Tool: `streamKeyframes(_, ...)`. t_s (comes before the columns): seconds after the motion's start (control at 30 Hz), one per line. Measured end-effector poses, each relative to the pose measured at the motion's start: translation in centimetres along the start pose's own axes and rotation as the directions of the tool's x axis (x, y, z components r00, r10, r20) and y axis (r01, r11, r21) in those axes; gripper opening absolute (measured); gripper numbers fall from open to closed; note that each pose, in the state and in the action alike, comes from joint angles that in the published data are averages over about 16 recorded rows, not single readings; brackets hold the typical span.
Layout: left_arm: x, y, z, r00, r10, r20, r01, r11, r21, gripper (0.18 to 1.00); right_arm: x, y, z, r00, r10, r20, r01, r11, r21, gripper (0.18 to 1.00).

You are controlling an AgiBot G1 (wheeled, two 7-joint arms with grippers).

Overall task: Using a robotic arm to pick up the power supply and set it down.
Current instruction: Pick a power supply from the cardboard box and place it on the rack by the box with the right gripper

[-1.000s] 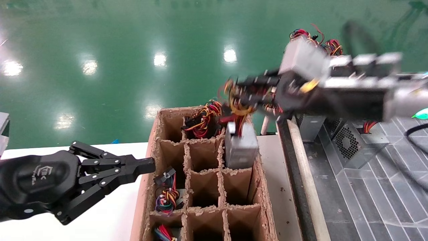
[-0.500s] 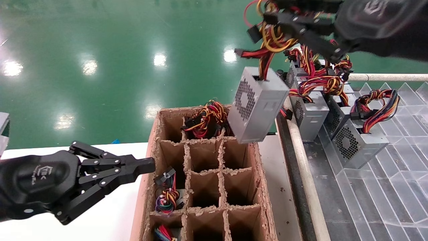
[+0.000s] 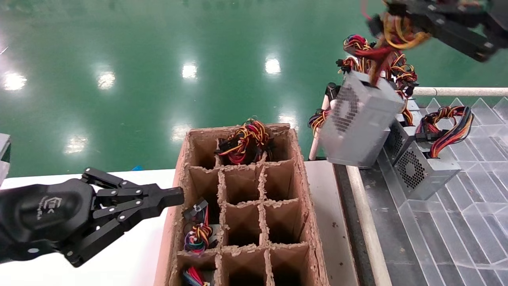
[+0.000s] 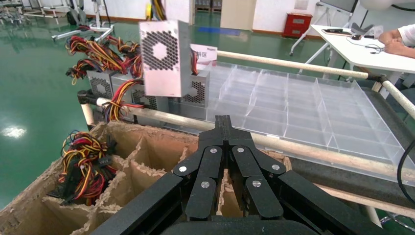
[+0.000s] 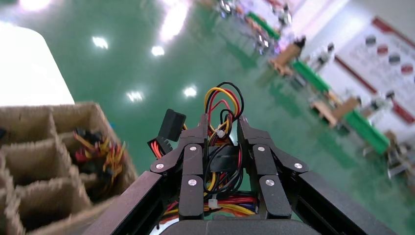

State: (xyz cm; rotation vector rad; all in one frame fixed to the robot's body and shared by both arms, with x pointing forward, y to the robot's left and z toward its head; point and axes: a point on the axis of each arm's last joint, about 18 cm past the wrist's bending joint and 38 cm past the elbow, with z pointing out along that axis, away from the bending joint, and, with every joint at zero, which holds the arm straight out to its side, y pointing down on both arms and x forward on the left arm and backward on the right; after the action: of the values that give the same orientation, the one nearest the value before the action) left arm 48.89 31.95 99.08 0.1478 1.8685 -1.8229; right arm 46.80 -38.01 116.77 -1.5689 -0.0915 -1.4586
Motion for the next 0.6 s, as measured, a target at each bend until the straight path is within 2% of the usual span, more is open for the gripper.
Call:
streamKeyframes(0.3,0.0,0.0,0.0,1.0,0.0,0.0,0.0,1.0,0.0,0.191,-0.1,3.4,-2.6,0.996,0.074,-0.043,-0.079,0.989,-0.122,0.3)
streamKeyframes(0.6,0.0,0.0,0.0,1.0,0.0,0.0,0.0,1.0,0.0,0.191,-0.9,7.2,-2.7,0.989,0.119,-0.085,-0.134,0.972,-0.195,0.3)
